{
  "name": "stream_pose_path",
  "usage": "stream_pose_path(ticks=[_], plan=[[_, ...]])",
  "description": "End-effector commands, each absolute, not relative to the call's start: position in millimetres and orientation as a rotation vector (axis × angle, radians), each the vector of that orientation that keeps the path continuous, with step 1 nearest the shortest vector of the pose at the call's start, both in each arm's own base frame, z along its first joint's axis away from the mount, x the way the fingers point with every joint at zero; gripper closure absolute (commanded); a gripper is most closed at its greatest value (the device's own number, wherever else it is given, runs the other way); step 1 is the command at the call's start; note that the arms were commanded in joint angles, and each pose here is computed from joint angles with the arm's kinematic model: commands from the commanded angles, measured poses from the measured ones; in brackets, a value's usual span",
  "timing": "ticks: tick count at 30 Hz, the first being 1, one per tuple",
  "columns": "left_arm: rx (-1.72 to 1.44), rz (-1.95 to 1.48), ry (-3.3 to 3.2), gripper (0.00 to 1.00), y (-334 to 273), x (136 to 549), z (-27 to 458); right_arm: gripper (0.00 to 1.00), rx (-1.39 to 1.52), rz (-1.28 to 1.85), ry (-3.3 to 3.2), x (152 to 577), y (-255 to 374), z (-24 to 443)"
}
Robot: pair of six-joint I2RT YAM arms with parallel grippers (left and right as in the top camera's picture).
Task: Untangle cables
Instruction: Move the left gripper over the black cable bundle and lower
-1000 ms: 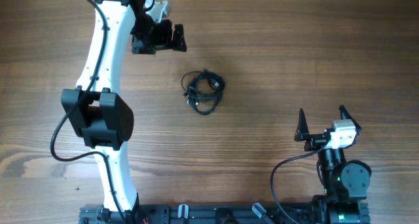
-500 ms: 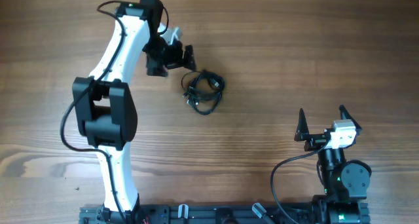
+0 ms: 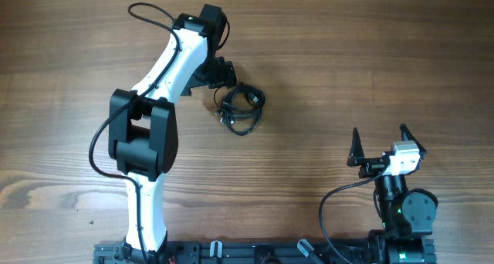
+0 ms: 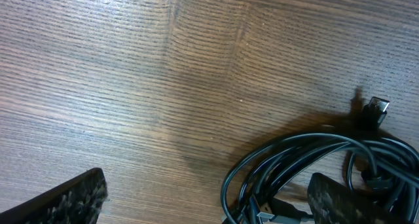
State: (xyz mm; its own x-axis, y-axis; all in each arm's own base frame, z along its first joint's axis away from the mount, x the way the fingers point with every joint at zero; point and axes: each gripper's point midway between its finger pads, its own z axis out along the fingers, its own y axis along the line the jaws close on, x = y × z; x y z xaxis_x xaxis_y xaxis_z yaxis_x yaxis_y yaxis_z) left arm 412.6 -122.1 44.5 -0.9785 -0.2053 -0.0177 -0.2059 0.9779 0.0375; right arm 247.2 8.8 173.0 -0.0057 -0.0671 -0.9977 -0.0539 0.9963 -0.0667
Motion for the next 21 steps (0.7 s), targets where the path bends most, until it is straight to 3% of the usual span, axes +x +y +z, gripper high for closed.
stream_pose_path(ticks=[1, 4, 6, 9, 11, 13, 16, 21], plan=[[-0.332, 0.077, 3.104, 0.0, -120.5, 414.4, 40.6, 0.0, -0.082, 0.0, 1.57, 246.8, 8.9, 174.7], [-0.332, 0.051, 3.115, 0.0, -123.6, 412.9, 40.4, 0.01, -0.039, 0.162, 1.569, 245.6, 21.9, 175.8], [-0.272, -0.006, 3.154, 0.0, -130.0, 406.6, 40.4, 0.0, 0.172, 0.449, 1.582, 244.9, 30.5, 174.6], [-0.179, -0.035, 3.205, 0.02, -132.6, 396.7, 40.8, 0.0, 0.354, 0.548, 1.574, 247.0, 22.5, 173.6], [-0.176, -0.019, 3.228, 0.01, -130.4, 391.0, 41.2, 0.01, 0.135, 0.632, 1.613, 237.3, 54.4, 185.6], [-0.152, -0.018, 3.237, 0.0, -130.0, 389.2, 41.5, 0.01, 0.149, 0.658, 1.684, 230.7, 58.2, 195.0], [-0.134, -0.018, 3.237, 0.01, -130.1, 389.2, 41.5, 0.01, 0.094, 0.527, 1.741, 225.9, 50.7, 243.1], [-0.136, -0.02, 3.235, 0.0, -130.2, 389.9, 41.4, 0.01, -0.11, 0.594, 1.881, 243.9, 77.4, 356.1]])
